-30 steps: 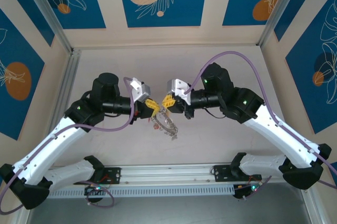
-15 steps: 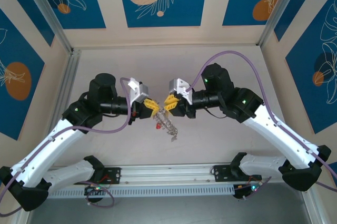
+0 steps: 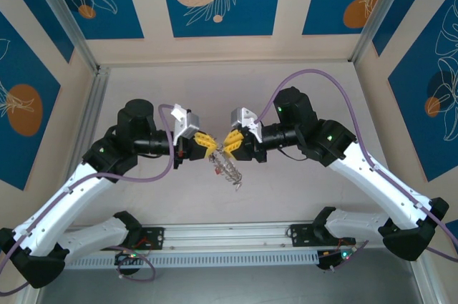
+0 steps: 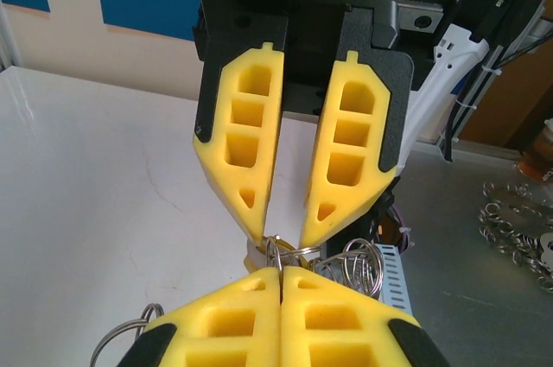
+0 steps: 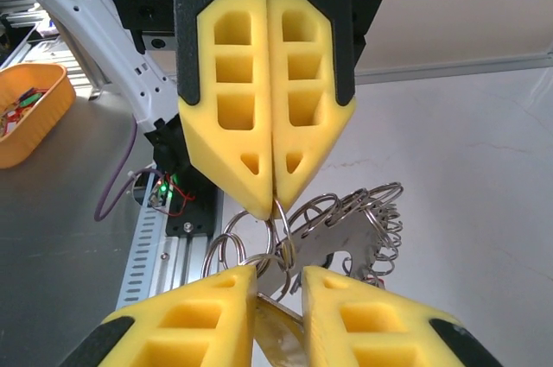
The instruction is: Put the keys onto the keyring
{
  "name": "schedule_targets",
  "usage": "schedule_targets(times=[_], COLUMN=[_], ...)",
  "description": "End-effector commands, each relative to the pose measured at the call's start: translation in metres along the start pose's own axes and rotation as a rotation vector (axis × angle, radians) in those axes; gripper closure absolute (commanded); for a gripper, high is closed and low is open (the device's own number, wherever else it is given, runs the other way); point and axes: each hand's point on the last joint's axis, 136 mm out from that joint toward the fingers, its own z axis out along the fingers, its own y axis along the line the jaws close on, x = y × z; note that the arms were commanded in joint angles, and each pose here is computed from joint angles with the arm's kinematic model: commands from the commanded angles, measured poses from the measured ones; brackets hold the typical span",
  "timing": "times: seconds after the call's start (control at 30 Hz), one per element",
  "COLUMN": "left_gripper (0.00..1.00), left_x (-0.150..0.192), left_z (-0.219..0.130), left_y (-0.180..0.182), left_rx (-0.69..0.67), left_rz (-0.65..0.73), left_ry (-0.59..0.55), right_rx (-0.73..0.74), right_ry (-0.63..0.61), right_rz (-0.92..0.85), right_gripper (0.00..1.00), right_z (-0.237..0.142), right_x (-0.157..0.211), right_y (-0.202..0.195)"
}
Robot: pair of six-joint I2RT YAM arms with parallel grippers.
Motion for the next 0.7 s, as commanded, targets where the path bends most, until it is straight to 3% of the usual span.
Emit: schedule_targets(times=[0.0, 0.2, 0.47, 0.67], left_gripper=[1.00, 1.00, 1.00, 1.00], left_x=[-0.0140, -0.0141, -0.0159, -0.0146], left_z=[-0.0034, -0.0030, -0.0039, -0.0034], left_y=[-0.0092, -0.0095, -0.0137, -0.0136], left_rx=[0.033, 0.038, 0.058, 0.060], left_rz=[0.044, 0.042, 0.044, 0.043], left_ry=[-0.053, -0.056, -0.065, -0.061], right_rx=[-0.047, -0.052, -0.086, -0.117], right_ry=[-0.018, -0.029, -0.040, -0.041], right_rz=[0.017, 0.014, 0.017, 0.019], right_gripper=[0.79, 0.79, 0.88, 0.76], right_z=[0.0000, 0.0019, 0.0072, 0.0077], right_x=[-0.0010, -0.0032, -0.0064, -0.0074], right_y=[0.0076, 0.0063, 0.0070, 0.0109])
